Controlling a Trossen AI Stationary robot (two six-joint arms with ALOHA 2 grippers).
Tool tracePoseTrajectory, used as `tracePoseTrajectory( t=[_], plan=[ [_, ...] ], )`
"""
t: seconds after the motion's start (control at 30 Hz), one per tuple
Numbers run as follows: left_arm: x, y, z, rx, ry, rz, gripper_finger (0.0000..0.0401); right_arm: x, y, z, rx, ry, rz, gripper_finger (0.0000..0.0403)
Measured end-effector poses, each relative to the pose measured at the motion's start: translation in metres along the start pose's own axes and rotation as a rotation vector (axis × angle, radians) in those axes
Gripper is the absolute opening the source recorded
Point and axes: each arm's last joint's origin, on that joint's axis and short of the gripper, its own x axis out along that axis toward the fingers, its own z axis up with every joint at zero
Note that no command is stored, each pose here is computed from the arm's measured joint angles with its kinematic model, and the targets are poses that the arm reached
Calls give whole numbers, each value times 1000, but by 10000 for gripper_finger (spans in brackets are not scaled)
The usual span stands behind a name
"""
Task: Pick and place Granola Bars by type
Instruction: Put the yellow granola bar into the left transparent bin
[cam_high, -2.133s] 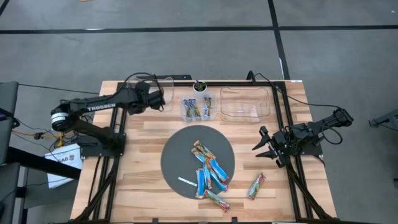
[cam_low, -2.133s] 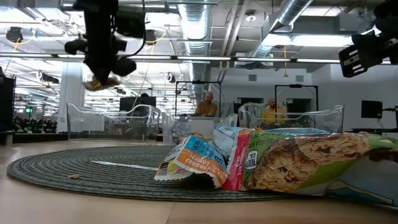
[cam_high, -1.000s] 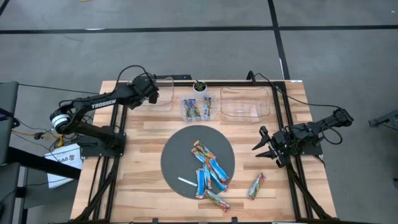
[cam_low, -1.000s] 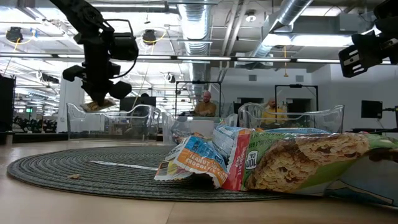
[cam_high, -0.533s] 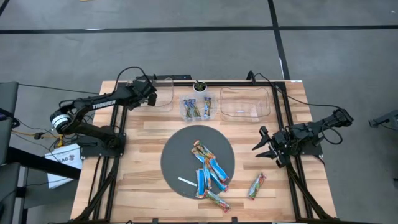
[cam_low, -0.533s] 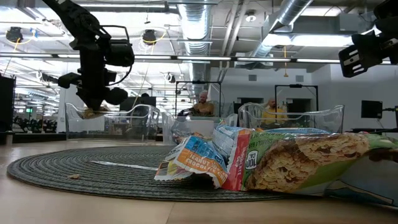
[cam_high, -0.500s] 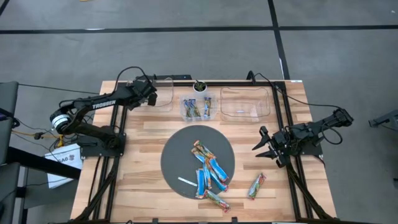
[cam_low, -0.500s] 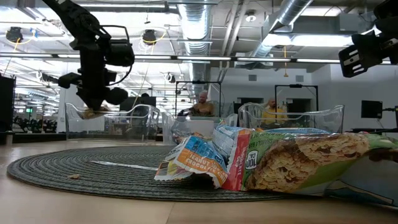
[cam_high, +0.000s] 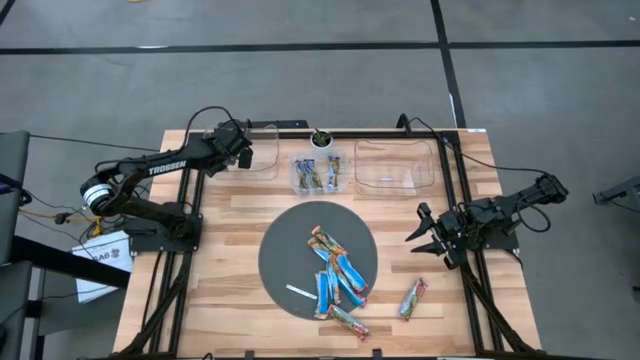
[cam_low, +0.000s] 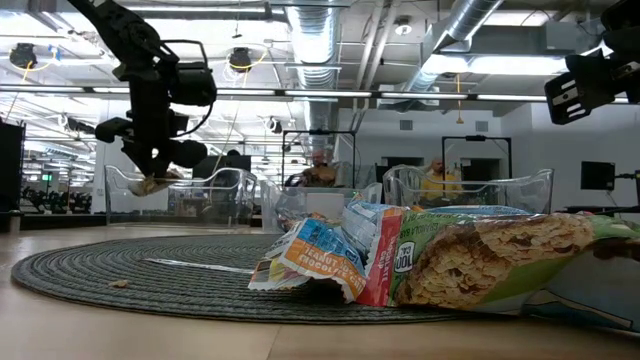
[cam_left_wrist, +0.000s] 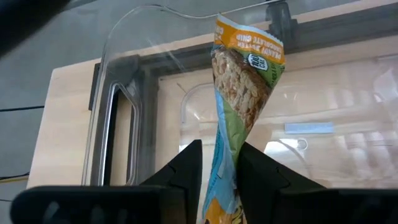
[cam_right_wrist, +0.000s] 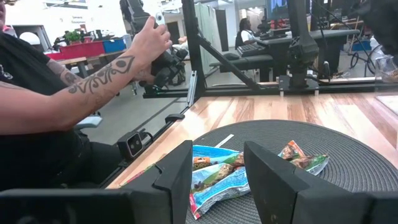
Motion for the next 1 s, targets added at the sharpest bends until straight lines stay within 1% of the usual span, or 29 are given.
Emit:
tracePoseTrajectory(
  t=[0.2, 0.77, 0.9, 1.0],
  plan=[
    [0, 0, 0, -7, 10, -13, 92, 0, 0, 0, 0, 0, 0, 137],
    [-1, -2, -1, -1, 7, -19, 92, 0, 0, 0, 0, 0, 0, 139],
    [-3, -7, 2, 13, -35, -55, 92, 0, 0, 0, 0, 0, 0, 138],
    [-7, -15, 5, 50, -87, -103, 91, 0, 0, 0, 0, 0, 0, 137]
  ],
)
